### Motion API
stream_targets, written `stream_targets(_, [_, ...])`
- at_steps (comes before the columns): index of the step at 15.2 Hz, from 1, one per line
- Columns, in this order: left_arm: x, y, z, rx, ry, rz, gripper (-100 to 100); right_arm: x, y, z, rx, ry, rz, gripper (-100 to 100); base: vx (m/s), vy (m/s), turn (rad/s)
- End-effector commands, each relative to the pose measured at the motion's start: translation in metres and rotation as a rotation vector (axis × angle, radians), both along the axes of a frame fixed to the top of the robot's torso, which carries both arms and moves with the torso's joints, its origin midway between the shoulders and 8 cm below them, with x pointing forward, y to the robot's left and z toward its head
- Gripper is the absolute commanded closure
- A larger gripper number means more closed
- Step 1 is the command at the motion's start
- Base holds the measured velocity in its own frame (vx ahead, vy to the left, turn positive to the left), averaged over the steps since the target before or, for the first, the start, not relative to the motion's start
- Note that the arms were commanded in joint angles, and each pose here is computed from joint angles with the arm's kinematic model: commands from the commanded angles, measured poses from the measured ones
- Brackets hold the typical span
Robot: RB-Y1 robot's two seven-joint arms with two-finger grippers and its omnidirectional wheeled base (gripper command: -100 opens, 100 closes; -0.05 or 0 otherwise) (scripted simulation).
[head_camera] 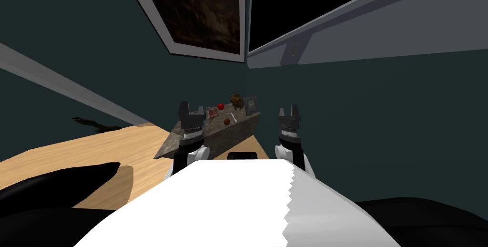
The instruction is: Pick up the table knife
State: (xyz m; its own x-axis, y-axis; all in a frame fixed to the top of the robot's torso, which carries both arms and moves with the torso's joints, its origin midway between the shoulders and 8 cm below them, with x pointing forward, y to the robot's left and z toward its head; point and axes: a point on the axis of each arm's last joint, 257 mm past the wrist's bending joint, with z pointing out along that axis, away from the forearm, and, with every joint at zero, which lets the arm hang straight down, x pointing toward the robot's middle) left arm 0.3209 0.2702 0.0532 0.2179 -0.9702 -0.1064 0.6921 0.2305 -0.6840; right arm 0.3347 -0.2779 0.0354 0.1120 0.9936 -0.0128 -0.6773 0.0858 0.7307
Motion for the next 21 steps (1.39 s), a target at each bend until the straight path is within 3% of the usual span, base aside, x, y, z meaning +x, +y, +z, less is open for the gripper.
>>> stream_targets(1, [0.012, -0.004, -0.01, 0.032, 0.045, -0.017, -100, 0.0, 0.0, 0.0, 0.0, 0.0, 0.0, 0, 0.005, -0.007, -0.048])
stream_targets(7, [0.038, -0.006, -0.033, 0.078, 0.147, -0.034, -100, 0.0, 0.0, 0.0, 0.0, 0.0, 0.0, 0, 0.012, -0.016, -0.068])
stream_targets(8, [0.049, -0.006, -0.044, 0.095, 0.191, -0.037, -100, 0.0, 0.0, 0.0, 0.0, 0.0, 0.0, 0, 0.014, -0.017, -0.072])
stream_targets(14, [0.073, -0.004, -0.07, 0.133, 0.295, -0.039, -100, 0.0, 0.0, 0.0, 0.0, 0.0, 0.0, 0, 0.013, -0.016, -0.07])
stream_targets(15, [0.084, -0.003, -0.082, 0.155, 0.338, -0.038, -100, 0.0, 0.0, 0.0, 0.0, 0.0, 0.0, 0, 0.013, -0.017, -0.075])
stream_targets(17, [0.086, -0.002, -0.085, 0.154, 0.353, -0.038, -100, 0.0, 0.0, 0.0, 0.0, 0.0, 0.0, 0, 0.012, -0.016, -0.054])
stream_targets(18, [0.097, 0.0, -0.097, 0.177, 0.397, -0.036, -100, 0.0, 0.0, 0.0, 0.0, 0.0, 0.0, 0, 0.016, -0.02, -0.083])
stream_targets(20, [0.099, 0.001, -0.101, 0.177, 0.415, -0.035, -100, 0.0, 0.0, 0.0, 0.0, 0.0, 0.0, 0, 0.014, -0.016, -0.061])
stream_targets(21, [0.11, 0.004, -0.112, 0.201, 0.454, -0.032, -100, 0.0, 0.0, 0.0, 0.0, 0.0, 0.0, 0, 0.013, -0.014, -0.075])
